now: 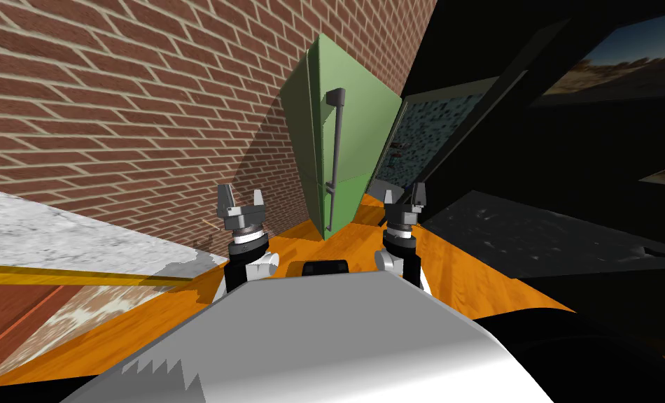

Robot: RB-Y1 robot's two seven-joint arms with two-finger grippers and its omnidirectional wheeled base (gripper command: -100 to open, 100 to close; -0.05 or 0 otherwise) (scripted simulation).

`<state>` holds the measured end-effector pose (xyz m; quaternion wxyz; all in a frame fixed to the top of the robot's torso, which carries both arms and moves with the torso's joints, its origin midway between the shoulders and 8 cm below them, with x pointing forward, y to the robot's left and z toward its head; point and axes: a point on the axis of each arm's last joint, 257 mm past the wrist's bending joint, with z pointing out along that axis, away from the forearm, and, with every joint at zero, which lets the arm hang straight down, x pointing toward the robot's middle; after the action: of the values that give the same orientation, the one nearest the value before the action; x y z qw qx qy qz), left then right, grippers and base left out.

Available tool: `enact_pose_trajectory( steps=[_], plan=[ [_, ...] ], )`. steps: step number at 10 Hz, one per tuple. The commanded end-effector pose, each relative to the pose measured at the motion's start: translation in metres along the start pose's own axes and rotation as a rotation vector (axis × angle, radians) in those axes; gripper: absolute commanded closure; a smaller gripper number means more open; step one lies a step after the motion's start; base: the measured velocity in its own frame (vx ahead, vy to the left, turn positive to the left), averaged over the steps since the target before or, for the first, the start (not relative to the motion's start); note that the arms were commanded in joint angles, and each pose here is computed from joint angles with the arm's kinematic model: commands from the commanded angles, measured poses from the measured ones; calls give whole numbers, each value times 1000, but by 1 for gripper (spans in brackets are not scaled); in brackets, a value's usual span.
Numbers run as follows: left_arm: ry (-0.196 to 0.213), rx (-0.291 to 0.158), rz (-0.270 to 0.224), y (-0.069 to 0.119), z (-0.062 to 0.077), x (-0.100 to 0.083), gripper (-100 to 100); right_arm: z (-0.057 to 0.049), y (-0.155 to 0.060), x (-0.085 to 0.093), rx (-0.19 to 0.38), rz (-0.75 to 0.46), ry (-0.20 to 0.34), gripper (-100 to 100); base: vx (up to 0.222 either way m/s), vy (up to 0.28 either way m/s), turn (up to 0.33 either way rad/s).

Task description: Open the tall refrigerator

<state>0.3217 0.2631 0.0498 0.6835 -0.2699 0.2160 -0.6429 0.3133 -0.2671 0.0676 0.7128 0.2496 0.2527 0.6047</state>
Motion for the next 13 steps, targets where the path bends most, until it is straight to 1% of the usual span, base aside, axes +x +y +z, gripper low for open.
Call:
enact_pose_trajectory(
  steps=[1,9,10,13],
  plan=[
    [0,0,0,0,0,0,0,0,0,0,0,0,0,0,0,0,0],
    [0,0,0,0,0,0,0,0,0,0,0,0,0,0,0,0,0],
    [0,0,0,0,0,0,0,-2,-1,1,9,-81,39,-100,-2,2,102],
    [0,0,0,0,0,0,0,-7,-4,-3,31,-251,84,-100,-21,-1,112]
  ],
)
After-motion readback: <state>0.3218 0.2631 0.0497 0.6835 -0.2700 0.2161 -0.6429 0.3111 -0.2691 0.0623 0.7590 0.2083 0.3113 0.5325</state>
